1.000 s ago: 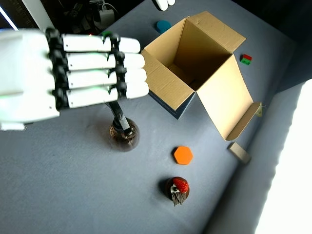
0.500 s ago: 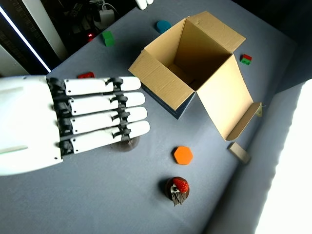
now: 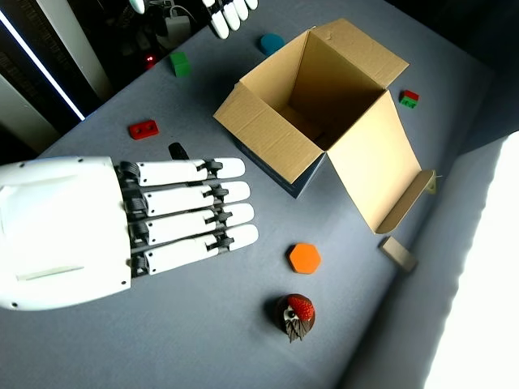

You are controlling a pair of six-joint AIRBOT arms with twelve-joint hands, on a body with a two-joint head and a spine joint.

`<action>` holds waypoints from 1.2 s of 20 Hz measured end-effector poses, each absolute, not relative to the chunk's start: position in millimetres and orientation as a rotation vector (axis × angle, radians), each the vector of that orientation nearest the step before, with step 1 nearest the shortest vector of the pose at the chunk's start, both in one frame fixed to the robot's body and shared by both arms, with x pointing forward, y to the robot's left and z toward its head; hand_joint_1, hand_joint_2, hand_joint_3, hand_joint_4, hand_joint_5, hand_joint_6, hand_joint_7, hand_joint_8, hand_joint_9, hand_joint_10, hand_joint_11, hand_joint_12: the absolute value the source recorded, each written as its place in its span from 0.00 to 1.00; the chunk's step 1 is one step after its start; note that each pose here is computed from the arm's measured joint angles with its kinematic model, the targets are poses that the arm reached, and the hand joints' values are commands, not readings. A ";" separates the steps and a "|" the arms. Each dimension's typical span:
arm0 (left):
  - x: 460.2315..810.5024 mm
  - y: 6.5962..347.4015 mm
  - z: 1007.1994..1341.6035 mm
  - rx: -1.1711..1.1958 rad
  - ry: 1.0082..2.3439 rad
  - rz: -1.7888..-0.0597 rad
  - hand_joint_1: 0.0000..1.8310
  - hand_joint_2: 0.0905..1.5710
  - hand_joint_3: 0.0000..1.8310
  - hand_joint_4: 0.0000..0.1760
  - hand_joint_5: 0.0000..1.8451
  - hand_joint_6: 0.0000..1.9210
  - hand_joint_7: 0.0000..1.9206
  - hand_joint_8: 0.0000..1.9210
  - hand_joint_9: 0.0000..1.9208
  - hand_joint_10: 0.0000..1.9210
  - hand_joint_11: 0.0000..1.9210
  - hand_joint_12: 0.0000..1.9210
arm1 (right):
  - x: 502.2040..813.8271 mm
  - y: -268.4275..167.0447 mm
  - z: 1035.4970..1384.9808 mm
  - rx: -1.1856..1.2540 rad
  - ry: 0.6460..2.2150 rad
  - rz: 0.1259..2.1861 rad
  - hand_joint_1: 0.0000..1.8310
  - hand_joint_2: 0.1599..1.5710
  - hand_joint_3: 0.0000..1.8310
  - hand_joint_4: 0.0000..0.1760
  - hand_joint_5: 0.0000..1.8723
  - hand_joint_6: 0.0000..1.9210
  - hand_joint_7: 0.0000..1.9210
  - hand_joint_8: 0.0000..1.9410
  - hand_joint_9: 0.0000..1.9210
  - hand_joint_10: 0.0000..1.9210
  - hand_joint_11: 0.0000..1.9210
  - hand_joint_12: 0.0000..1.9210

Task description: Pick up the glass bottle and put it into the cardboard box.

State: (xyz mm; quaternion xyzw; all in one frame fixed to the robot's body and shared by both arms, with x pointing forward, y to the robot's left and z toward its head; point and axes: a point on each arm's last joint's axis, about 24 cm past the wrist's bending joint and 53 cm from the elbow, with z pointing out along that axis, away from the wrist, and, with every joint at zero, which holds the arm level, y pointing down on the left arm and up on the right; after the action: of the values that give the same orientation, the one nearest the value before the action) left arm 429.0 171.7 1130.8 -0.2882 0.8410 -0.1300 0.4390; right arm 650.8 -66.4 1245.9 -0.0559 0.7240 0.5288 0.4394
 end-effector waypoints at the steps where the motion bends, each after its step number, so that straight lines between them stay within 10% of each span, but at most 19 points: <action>1: 429.4 167.7 1125.5 -0.721 2.095 -0.341 0.07 0.76 0.00 0.00 0.08 0.01 0.06 0.00 0.04 0.00 0.00 0.01 | 651.3 -62.9 1244.2 -0.142 1.803 1.314 0.67 0.60 0.00 0.00 0.09 0.00 0.10 0.01 0.08 0.00 0.00 0.09; 9: 417.3 122.8 1107.1 -0.677 2.063 -0.468 0.05 0.76 0.00 0.00 0.06 0.00 0.04 0.00 0.02 0.00 0.00 0.00 | 666.9 -48.0 1221.0 -0.151 1.846 1.237 0.66 0.62 0.00 0.00 0.05 0.00 0.06 0.00 0.04 0.00 0.00 0.00; 24: 438.4 138.4 1085.6 -0.682 1.935 -0.542 0.07 0.76 0.00 0.00 0.06 0.00 0.05 0.00 0.04 0.00 0.00 0.01 | 669.4 -29.3 1205.8 -0.192 1.868 1.223 0.70 0.63 0.00 0.00 0.08 0.00 0.10 0.00 0.08 0.00 0.00 0.10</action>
State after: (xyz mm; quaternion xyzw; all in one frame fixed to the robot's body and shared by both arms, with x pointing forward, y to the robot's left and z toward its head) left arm 438.4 138.4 1085.6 -0.2805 0.7958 -0.2229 0.4881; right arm 669.4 -29.3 1205.8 -0.0772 0.7504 0.4912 0.4355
